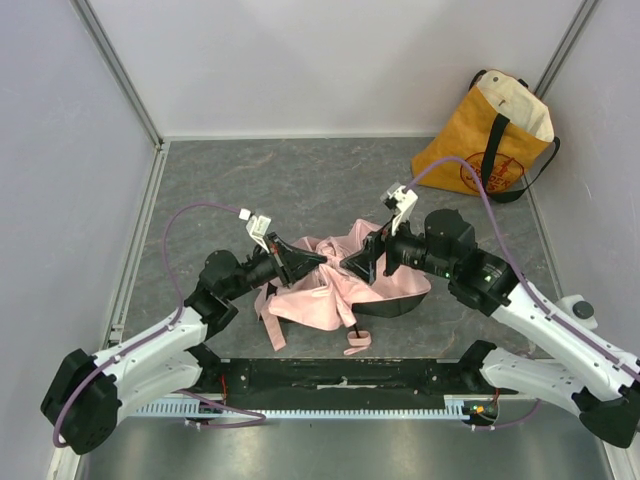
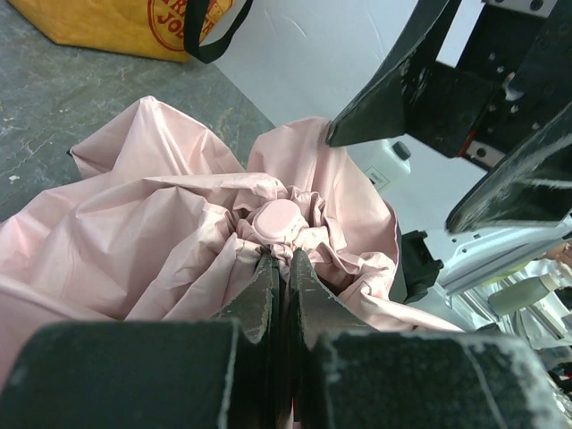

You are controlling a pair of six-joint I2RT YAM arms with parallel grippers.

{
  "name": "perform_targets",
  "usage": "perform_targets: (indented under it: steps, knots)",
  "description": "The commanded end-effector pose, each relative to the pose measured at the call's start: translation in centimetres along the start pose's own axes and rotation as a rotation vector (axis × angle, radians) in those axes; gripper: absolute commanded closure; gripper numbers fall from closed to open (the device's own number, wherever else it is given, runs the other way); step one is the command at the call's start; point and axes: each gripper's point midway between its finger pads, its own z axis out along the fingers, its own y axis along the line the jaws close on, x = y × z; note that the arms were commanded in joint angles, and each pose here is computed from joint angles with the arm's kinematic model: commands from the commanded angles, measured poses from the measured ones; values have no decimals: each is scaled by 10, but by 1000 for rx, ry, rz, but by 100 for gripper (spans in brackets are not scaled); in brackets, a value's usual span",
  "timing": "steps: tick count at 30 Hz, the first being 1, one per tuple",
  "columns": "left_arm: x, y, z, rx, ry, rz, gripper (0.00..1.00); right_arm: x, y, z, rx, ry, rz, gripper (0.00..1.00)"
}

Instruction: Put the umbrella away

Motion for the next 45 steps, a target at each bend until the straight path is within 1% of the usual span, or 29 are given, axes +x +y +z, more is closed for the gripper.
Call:
perform_targets:
  steps: [1, 4, 7, 9, 11, 14, 16, 18, 21, 23, 27, 28, 30, 32, 33, 34, 36, 37, 38, 39, 41, 42, 43, 44, 45]
  knots:
    - [-33, -28, -3, 84, -112, 20, 98, -23, 14, -14, 8, -8, 94, 11]
    - [-37, -26, -3, 69, -138, -8, 98, -24, 34, -10, -74, -12, 107, 12]
    - [-41, -33, -3, 105, -153, -32, 98, -4, 26, 4, -53, 21, 102, 12]
    - [-42, -38, -3, 128, -156, -52, 98, 8, 26, 12, -77, 36, 105, 13]
    - [-44, -47, -4, 171, -161, -55, 98, 11, 24, 19, -85, 0, 96, 13]
    - [-47, -58, -8, 230, -164, -57, 98, 13, 15, 22, -52, -4, 62, 24]
    - [-49, -65, -11, 256, -170, -55, 98, 11, 16, 21, -57, -5, 58, 24]
    - [-49, -71, -13, 290, -168, -49, 98, 12, 29, 24, -137, -8, 45, 21]
    - [-46, -76, -12, 327, -153, -52, 98, 28, 35, 34, -192, 52, 12, 16]
    - [-48, -74, -11, 332, -166, -69, 98, 36, 29, 41, -162, 86, -12, 13]
    - [-48, -75, -10, 351, -177, -92, 98, 39, 3, 41, -25, 118, -73, 6]
    - [-48, -75, -10, 356, -182, -95, 98, 38, 3, 42, -28, 121, -80, 6]
    - [-51, -76, -9, 363, -193, -100, 98, 41, 14, 51, -95, 125, -62, 8]
    - [-55, -80, -8, 377, -195, -108, 98, 44, 20, 62, -121, 130, -69, 14]
    - [-56, -82, -8, 389, -193, -114, 98, 43, 19, 66, -110, 126, -76, 23]
    - [-57, -86, -9, 406, -190, -124, 98, 41, 19, 69, -105, 113, -72, 29]
    - [-56, -92, -11, 432, -168, -142, 98, 29, 23, 72, -116, 49, -72, 34]
    - [-55, -95, -11, 444, -155, -150, 98, 19, 26, 72, -121, -2, -77, 39]
    - [-54, -98, -13, 457, -142, -155, 98, 15, 26, 71, -116, -24, -80, 45]
    - [-51, -97, -13, 456, -127, -155, 98, 12, 27, 70, -117, -39, -81, 54]
    - [-44, -92, -12, 422, -98, -152, 98, 7, 30, 63, -127, -61, -81, 67]
    - [-41, -90, -12, 405, -81, -139, 98, 8, 31, 60, -130, -56, -82, 77]
    - [-39, -88, -12, 383, -61, -124, 94, 8, 32, 55, -132, -57, -81, 89]
    - [-32, -82, -11, 343, -27, -121, 87, 11, 31, 53, -126, -41, -77, 100]
    - [-34, -81, -12, 321, -16, -83, 80, 11, 31, 48, -121, -40, -78, 100]
